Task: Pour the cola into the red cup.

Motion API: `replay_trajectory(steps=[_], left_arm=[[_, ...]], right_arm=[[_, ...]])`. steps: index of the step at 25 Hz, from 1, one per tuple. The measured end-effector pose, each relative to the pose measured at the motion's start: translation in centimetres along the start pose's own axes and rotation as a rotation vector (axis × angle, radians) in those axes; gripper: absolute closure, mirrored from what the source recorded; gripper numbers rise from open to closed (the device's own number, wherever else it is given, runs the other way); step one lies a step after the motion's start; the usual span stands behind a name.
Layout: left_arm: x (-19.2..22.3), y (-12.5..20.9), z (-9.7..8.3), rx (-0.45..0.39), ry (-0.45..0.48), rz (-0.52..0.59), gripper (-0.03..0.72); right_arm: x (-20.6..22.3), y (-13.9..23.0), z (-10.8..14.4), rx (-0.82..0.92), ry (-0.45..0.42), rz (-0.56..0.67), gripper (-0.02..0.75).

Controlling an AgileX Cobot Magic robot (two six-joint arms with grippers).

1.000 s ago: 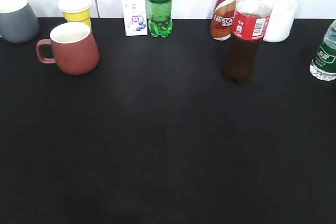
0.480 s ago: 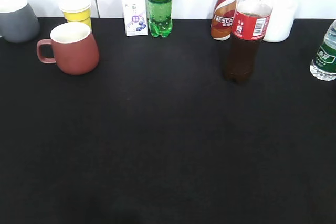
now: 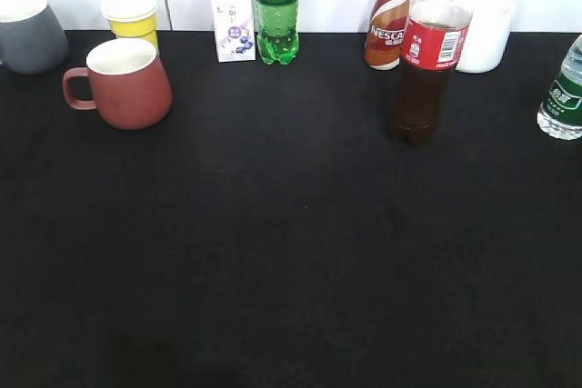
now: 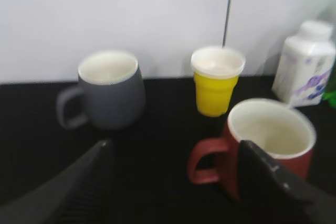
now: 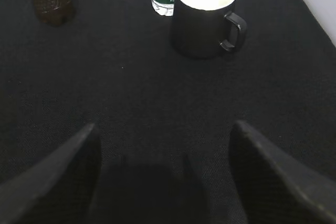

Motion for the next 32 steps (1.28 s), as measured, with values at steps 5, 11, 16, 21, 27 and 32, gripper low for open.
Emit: replay_trajectory(steps=[5,11,16,21,27,32], left_arm=[[5.1,4.6,0.2,0.002,-0.007,-0.029,0.139],[8.3,9.0,-0.9,0.016,0.069,-0.001,0.170],[11.5,9.0,-1.0,0.013,0.069,-0.021,0.188],[16.4,8.7,-0.6,0.048,0.092,-0.049,0.215],[17.4,8.2,-2.1,0.145,0.203,-0.084,0.608],[10.2,3.4,-5.5,0.190,0.322,-0.164,0.612]], right_arm=[[0.0,0.0,0.0,0.000,0.000,0.000,0.163],[0.0,0.0,0.0,0.000,0.000,0.000,0.163],[0.0,0.0,0.0,0.000,0.000,0.000,0.163],[0.0,0.0,0.0,0.000,0.000,0.000,0.163],[0.0,0.0,0.0,0.000,0.000,0.000,0.163],[0.0,0.0,0.0,0.000,0.000,0.000,0.163]])
Point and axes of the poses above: a point on each arm's last joint axis where the gripper is mounted, x pointing out along that axis toward the gripper, z along the wrist's bending axis when the last joint is at zero, y = z × x, the point moved 7 cm from there along x, pointing out along that axis toward the gripper, and after that the axes turned 1 degree about x, right-handed, at the moved point
